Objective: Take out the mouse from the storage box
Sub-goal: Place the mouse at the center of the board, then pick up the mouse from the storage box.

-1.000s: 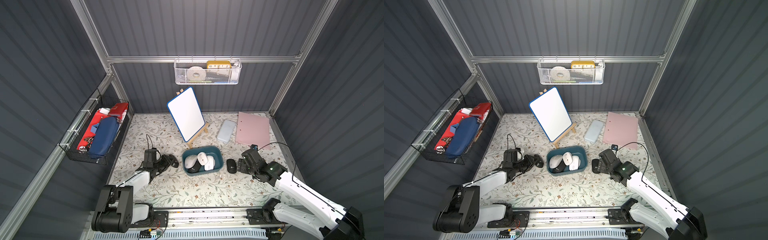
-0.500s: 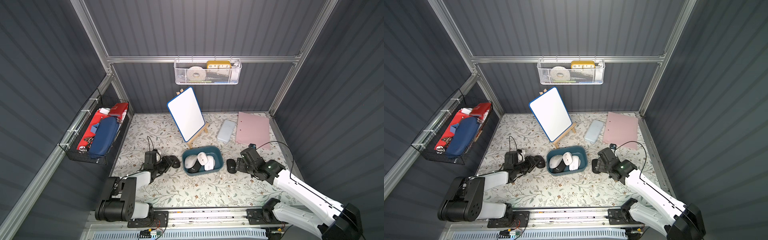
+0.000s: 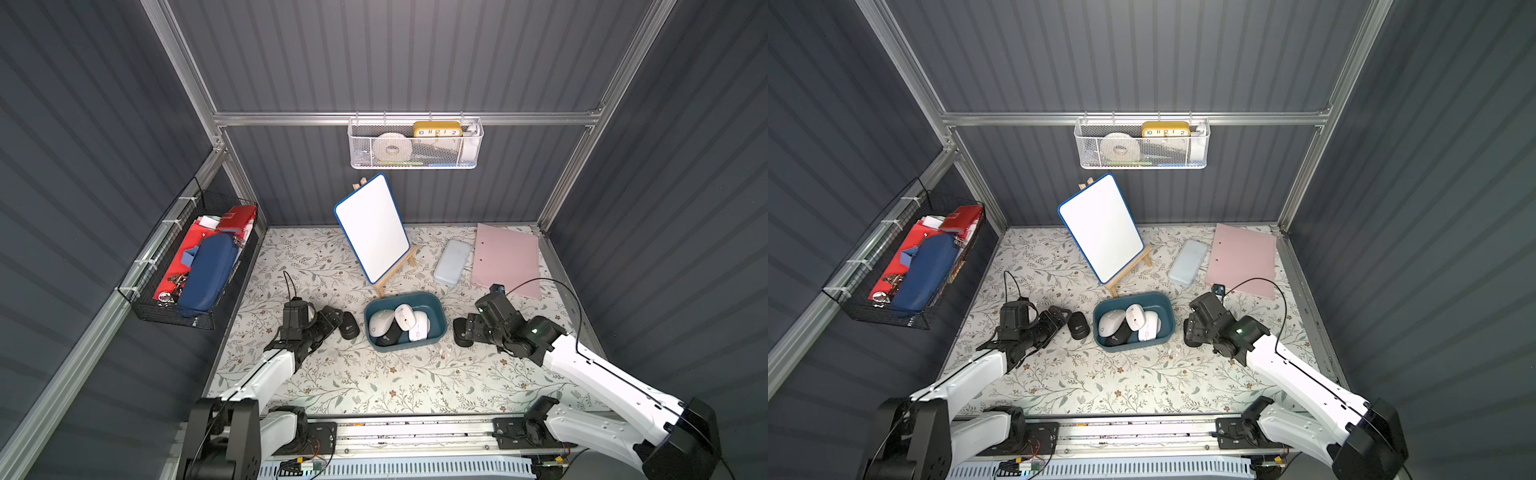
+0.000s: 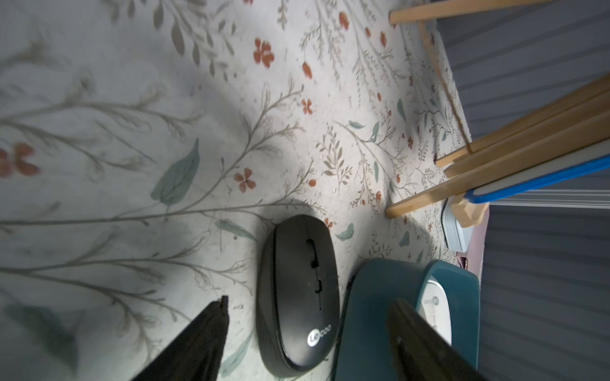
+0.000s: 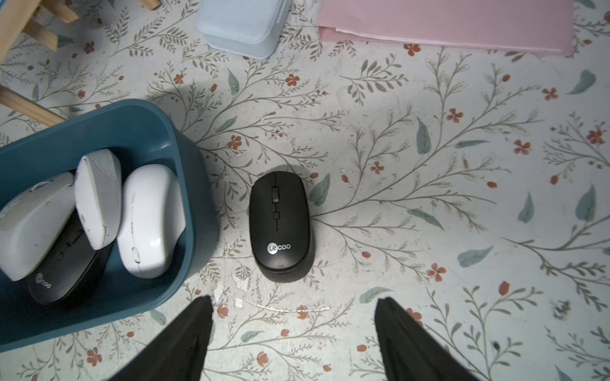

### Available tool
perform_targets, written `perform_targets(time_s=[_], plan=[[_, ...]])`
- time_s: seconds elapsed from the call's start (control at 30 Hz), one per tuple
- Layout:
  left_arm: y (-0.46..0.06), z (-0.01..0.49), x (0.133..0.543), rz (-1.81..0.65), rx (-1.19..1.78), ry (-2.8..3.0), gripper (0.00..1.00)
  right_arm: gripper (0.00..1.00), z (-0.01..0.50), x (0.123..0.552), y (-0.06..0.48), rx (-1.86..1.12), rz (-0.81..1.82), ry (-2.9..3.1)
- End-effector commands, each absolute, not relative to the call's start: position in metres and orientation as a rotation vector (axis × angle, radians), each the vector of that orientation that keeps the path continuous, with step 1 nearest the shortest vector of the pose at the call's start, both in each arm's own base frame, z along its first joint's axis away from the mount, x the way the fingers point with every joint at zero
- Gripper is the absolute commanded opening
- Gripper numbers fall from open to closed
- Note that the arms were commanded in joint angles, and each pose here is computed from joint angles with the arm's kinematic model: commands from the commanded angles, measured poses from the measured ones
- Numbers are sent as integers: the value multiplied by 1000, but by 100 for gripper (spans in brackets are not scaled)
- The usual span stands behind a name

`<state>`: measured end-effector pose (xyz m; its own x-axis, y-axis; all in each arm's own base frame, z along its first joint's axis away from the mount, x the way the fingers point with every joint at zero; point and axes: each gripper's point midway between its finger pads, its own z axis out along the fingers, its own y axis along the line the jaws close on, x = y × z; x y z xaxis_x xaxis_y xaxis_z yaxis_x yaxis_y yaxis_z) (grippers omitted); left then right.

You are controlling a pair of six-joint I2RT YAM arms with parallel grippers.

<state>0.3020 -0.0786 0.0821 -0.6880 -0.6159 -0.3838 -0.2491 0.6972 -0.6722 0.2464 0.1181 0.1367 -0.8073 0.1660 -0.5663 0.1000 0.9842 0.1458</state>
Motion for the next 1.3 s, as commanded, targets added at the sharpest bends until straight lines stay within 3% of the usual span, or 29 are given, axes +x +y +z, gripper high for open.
perform_targets(time_s=[0.0, 0.2, 0.37, 0.73, 1.03, 1.27], plan=[[-59, 127, 310, -665, -644, 2201, 90, 82, 153, 255, 137, 82, 152, 2488], [-39, 202, 308, -558, -538, 1972, 99, 82, 157, 263, 196, -225, 86, 2500], [-32, 203, 305, -478, -489, 1960, 99, 82, 149, 271, 234, -321, 71, 2546], [-37, 170, 297, -508, -481, 1993, 99, 81, 135, 276, 306, 241, 392, 2589], [-36, 170, 294, -502, -472, 1972, 100, 81, 110, 285, 371, 492, 712, 2569], [-36, 175, 290, -512, -462, 1945, 99, 80, 85, 294, 388, 609, 741, 2585]])
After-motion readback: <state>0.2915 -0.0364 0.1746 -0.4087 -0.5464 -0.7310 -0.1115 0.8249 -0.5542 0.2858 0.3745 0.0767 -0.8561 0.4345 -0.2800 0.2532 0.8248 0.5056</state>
